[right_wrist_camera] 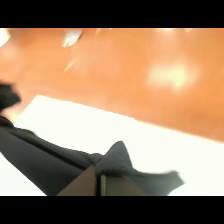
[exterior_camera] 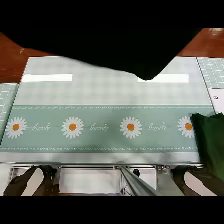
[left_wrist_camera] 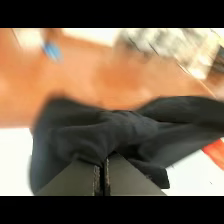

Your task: Fold the shirts.

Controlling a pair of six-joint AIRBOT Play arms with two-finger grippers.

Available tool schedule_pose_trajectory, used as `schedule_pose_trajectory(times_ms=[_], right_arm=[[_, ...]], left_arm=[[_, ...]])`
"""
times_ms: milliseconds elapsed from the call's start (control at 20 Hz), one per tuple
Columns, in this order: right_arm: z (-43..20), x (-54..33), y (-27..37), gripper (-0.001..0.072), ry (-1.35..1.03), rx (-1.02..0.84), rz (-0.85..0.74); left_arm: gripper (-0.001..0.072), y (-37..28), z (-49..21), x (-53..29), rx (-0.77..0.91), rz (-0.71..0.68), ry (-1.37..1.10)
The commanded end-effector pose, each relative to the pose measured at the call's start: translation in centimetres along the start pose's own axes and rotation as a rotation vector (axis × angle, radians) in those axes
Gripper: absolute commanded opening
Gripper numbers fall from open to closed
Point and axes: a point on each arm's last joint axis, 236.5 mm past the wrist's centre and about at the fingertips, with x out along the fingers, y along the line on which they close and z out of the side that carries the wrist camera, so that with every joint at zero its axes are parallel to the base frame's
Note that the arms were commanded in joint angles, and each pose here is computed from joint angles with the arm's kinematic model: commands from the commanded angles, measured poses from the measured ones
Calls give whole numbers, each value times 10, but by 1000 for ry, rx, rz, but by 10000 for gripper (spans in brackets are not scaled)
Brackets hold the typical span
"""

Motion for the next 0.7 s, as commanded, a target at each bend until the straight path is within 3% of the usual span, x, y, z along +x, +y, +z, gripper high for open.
schedule_pose_trajectory(times_ms=[0, 100, 300, 650], right_arm=[[5, -84, 28, 20, -75, -137, -166], [-3, -113, 48, 20, -93, -179, -187], [-6, -162, 83, 20, -195, -243, -218], [-28, -170, 72, 20, -140, -199, -282]], left_arm=[[22, -26, 44, -64, 186, 242, -148], [22, -45, 43, -91, 269, 334, -191], [22, -102, 27, -132, 411, 370, -254], [22, -101, 8, -157, 397, 419, -236]])
